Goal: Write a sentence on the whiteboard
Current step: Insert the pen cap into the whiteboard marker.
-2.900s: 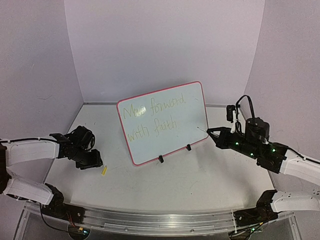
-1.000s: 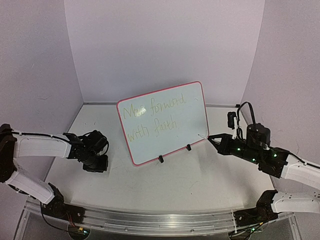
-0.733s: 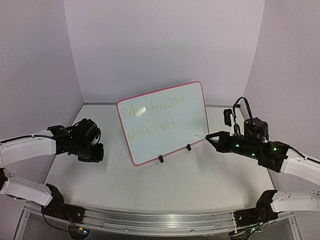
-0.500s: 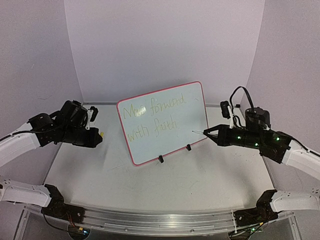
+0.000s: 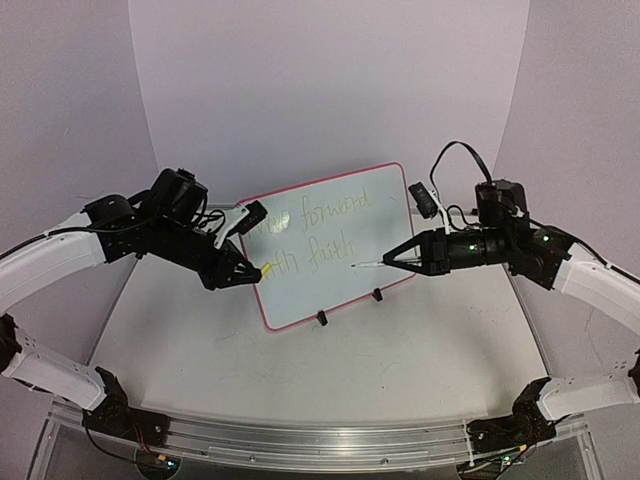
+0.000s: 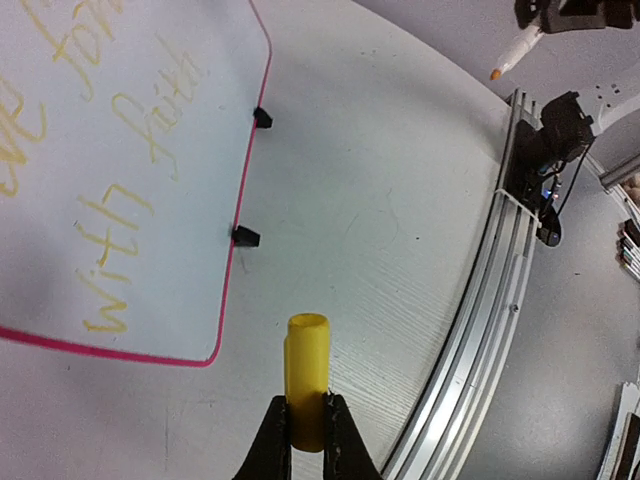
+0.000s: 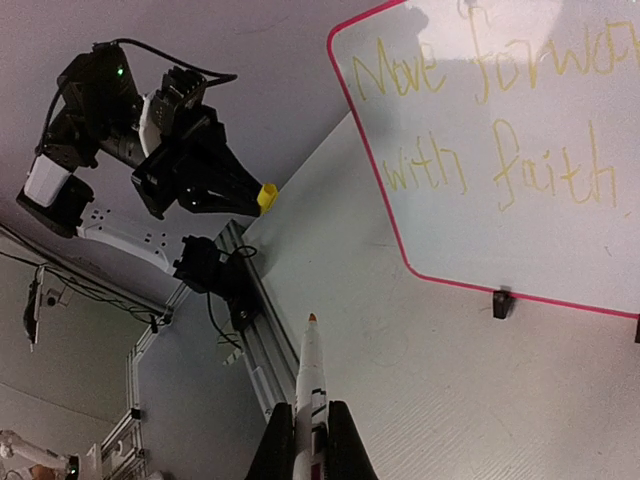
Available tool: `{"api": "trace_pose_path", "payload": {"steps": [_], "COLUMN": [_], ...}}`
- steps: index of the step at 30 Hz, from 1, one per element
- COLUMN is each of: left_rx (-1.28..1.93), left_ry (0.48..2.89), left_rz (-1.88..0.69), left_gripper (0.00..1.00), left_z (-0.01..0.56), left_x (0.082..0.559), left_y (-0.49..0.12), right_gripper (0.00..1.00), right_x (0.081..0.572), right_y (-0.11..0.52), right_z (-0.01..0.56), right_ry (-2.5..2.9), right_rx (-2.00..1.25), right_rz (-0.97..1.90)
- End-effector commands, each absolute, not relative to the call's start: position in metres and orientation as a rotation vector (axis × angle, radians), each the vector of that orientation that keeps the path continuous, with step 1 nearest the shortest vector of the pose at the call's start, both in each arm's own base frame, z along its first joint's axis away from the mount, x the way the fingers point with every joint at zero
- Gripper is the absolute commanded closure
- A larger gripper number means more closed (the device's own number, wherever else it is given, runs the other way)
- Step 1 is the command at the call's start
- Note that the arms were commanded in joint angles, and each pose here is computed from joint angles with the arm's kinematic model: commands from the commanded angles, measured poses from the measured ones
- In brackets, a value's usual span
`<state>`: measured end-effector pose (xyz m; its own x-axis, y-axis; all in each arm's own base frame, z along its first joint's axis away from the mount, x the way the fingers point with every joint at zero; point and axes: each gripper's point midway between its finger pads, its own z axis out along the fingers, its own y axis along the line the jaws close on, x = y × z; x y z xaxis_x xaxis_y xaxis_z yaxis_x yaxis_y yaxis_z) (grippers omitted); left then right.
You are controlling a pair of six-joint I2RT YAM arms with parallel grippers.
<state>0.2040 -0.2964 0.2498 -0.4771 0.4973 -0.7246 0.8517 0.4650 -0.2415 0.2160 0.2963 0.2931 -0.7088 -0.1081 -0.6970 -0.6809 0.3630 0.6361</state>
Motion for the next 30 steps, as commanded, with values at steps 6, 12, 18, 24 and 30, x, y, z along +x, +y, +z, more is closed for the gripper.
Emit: {"api": "trace_pose_path", "payload": {"steps": [6,12,18,24,30], "left_rx": [1.358,1.419,1.468,1.496,1.510], "left_ry": [1.847,1.834,1.831,1.833,1.830], "left_rz": [-0.967,-1.004,-1.026,-1.033,-1.020], "left_gripper": [1.00,1.00,1.00,1.00,1.00], "left_z": [0.250,0.239,0.232,0.227,0.226], "left_x": [0.186,0.166,0.152,0.146,0.143], "left_y": [-0.357,-0.365,-0.371,-0.373,-0.374], "right_gripper": [1.00,1.00,1.00,1.00,1.00], "right_x": [0.202,0.197,0.194,0.193,0.194], "right_y": [0.320,0.334,0.347,0.352,0.353], "right_z": [0.298,0.284,0.283,0.279,0.277], "right_ry": [2.117,2.150,2.146,2.157,2.163], "right_rx": [-0.799,-0.847,-0.888,-0.900,-0.899], "right_rz": [1.575,1.640,1.694,1.705,1.706]}}
